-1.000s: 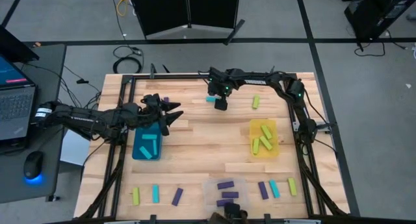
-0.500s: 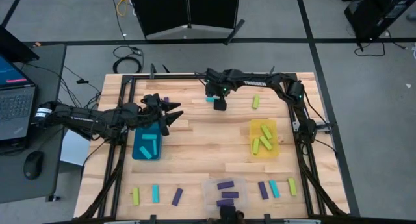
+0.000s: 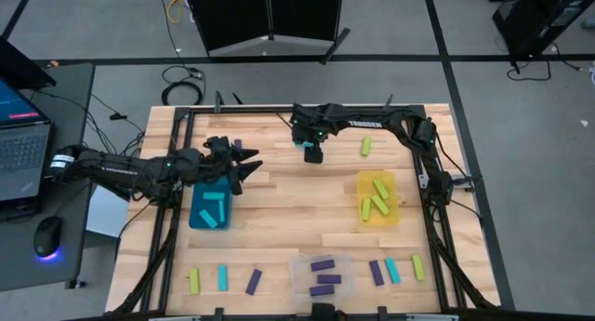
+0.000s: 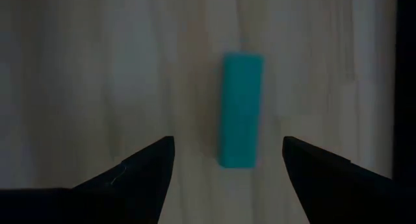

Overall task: Sort blocks
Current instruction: Put the light blue block into the blue bin

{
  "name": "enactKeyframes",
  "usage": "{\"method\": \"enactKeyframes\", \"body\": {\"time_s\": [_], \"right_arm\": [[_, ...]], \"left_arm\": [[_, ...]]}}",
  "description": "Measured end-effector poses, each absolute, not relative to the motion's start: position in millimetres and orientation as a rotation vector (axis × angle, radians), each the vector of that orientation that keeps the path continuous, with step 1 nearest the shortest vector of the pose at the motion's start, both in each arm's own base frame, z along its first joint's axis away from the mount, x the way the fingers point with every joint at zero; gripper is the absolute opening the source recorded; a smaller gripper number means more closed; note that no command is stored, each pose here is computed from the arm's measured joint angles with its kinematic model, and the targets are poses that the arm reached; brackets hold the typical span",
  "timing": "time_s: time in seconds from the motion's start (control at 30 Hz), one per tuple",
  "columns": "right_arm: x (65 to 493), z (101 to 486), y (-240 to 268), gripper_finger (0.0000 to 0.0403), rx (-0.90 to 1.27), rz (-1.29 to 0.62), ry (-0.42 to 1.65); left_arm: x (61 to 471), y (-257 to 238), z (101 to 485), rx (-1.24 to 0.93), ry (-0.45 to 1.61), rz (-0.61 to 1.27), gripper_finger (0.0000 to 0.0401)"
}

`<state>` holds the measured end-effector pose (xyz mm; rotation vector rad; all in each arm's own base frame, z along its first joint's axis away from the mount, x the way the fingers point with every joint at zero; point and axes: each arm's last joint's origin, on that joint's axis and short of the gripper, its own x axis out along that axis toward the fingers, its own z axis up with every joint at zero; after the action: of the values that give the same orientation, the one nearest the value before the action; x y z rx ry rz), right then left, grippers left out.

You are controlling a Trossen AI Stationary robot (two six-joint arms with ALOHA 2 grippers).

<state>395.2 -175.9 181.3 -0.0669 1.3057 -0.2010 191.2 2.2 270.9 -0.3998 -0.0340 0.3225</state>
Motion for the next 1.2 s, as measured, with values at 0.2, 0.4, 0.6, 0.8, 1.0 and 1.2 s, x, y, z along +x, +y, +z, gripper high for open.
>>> {"method": "enactKeyframes", "body": {"time_s": [0.2, 0.4, 0.6, 0.8, 1.0, 1.2], "right_arm": [[402.9, 233.8, -157.5, 0.0297, -0.123, -0.232, 1.059], [402.0, 238.4, -163.8, 0.0297, -0.1, -0.246, 1.018], [398.3, 199.5, -179.0, 0.0297, -0.037, -0.232, 1.178], [398.1, 174.7, -188.9, 0.0297, -0.004, -0.219, 1.239], [394.0, 173.3, -197.0, 0.03, 0.015, -0.207, 1.239], [387.5, 168.5, -199.5, 0.0301, 0.043, -0.196, 1.273]], "left_arm": [[193.1, 1.6, 259.4, -0.441, 0.048, 0.386, 0.0206], [192.7, -6.2, 261.1, -0.437, 0.03, 0.388, 0.0202], [192.1, -9.7, 255.8, -0.461, 0.067, 0.414, 0.0202], [191.8, -14.1, 256.0, -0.464, 0.069, 0.394, 0.0202], [191.7, -14.2, 256.1, -0.454, 0.071, 0.394, 0.0202], [191.7, -14.1, 256.1, -0.442, 0.072, 0.394, 0.0202]]}}
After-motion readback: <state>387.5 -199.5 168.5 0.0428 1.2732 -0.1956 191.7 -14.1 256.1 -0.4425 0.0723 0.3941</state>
